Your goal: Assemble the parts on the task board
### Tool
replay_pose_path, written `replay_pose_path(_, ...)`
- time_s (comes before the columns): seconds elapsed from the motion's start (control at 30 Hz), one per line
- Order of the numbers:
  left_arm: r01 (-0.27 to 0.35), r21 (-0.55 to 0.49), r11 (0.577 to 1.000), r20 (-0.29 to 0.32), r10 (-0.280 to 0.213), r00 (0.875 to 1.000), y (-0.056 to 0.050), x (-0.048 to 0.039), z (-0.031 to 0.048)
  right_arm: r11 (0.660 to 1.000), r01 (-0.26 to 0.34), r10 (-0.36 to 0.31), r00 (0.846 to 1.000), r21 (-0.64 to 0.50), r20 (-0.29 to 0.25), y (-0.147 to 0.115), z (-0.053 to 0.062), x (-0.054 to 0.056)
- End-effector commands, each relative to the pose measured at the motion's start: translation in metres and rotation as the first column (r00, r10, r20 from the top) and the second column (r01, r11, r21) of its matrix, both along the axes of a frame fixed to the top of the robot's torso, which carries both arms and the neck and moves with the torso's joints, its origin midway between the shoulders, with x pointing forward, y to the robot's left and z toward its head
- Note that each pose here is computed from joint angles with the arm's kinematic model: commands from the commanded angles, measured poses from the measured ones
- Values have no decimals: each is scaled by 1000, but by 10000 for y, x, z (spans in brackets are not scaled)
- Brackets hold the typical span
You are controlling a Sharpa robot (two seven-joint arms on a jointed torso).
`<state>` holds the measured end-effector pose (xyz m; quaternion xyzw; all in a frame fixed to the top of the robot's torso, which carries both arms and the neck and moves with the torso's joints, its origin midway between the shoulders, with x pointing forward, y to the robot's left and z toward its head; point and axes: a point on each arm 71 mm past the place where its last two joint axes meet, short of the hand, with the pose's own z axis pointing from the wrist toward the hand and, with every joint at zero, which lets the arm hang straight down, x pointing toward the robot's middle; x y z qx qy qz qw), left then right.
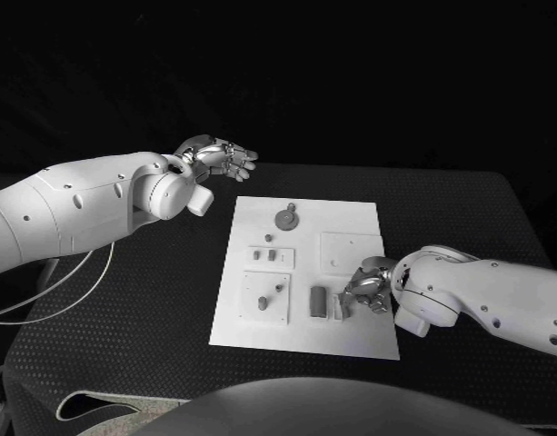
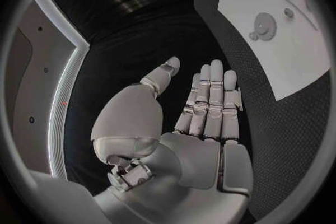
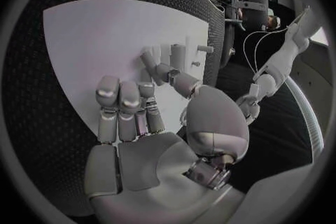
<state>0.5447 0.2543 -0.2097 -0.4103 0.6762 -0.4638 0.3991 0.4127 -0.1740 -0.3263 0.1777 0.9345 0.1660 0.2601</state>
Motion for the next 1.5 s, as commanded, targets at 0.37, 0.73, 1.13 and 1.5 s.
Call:
replay_pose_path(0.37, 16, -11, 1000, -2, -16, 1000, -25, -2, 11, 998, -68, 68, 998, -15, -9, 74, -56, -57)
replay_pose_path(0.73, 17, -11, 1000, -2, -17, 1000, -22, -2, 11, 995, -98, 98, 995, -14, 2, 91, -50, -61)
replay_pose_path(1.13, 17, -11, 1000, -3, -17, 1000, -21, -2, 10, 990, -139, 139, 990, -2, 7, 124, -41, -77)
replay_pose_path(1.5, 16, -10, 1000, -4, -16, 1000, -17, -1, 10, 987, -160, 160, 987, -1, 3, 123, -42, -88)
